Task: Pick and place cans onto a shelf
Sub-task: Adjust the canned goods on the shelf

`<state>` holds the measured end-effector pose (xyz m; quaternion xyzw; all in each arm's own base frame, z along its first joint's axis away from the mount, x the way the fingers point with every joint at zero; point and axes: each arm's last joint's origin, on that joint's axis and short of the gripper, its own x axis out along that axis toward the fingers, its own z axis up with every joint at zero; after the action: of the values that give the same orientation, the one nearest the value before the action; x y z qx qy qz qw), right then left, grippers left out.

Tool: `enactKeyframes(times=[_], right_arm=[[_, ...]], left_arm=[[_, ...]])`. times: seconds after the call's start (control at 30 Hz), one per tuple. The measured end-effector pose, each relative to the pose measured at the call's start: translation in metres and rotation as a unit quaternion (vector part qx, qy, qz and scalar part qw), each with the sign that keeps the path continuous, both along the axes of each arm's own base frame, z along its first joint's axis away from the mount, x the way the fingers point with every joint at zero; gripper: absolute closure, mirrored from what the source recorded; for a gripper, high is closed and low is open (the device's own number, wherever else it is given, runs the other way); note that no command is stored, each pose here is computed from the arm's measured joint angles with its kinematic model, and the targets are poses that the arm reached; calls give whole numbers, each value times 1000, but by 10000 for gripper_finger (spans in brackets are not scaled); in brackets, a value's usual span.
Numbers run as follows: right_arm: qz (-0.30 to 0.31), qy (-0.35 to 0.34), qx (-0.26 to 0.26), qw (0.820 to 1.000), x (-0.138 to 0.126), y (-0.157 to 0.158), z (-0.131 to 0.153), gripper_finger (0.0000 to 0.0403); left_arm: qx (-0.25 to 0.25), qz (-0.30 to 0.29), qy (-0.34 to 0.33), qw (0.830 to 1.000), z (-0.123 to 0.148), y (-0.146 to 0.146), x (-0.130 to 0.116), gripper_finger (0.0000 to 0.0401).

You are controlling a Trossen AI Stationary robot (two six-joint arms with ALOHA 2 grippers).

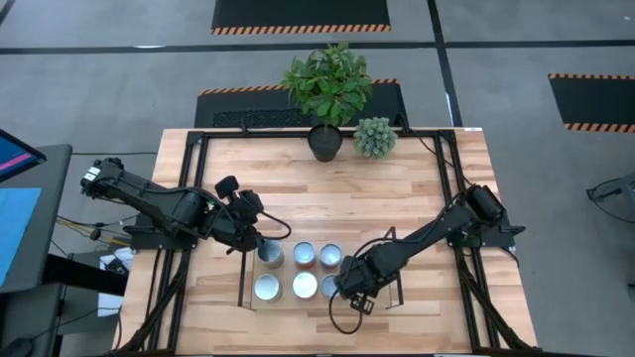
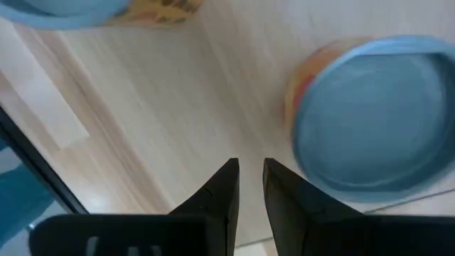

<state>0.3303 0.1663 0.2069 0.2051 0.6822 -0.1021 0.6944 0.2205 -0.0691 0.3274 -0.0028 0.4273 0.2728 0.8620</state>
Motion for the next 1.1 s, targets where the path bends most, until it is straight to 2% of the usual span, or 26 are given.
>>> enactKeyframes(times=[0.77, 0.97, 1.1], right_arm=[[81, -10, -24, 996, 8, -29, 2, 311], [86, -42, 3, 995, 9, -25, 10, 311], [67, -48, 2, 997, 6, -23, 16, 311]], left_arm=[[-13, 15, -26, 999, 1, -1, 3, 401], [-13, 15, -26, 999, 1, -1, 3, 401], [-13, 15, -26, 999, 1, -1, 3, 401]])
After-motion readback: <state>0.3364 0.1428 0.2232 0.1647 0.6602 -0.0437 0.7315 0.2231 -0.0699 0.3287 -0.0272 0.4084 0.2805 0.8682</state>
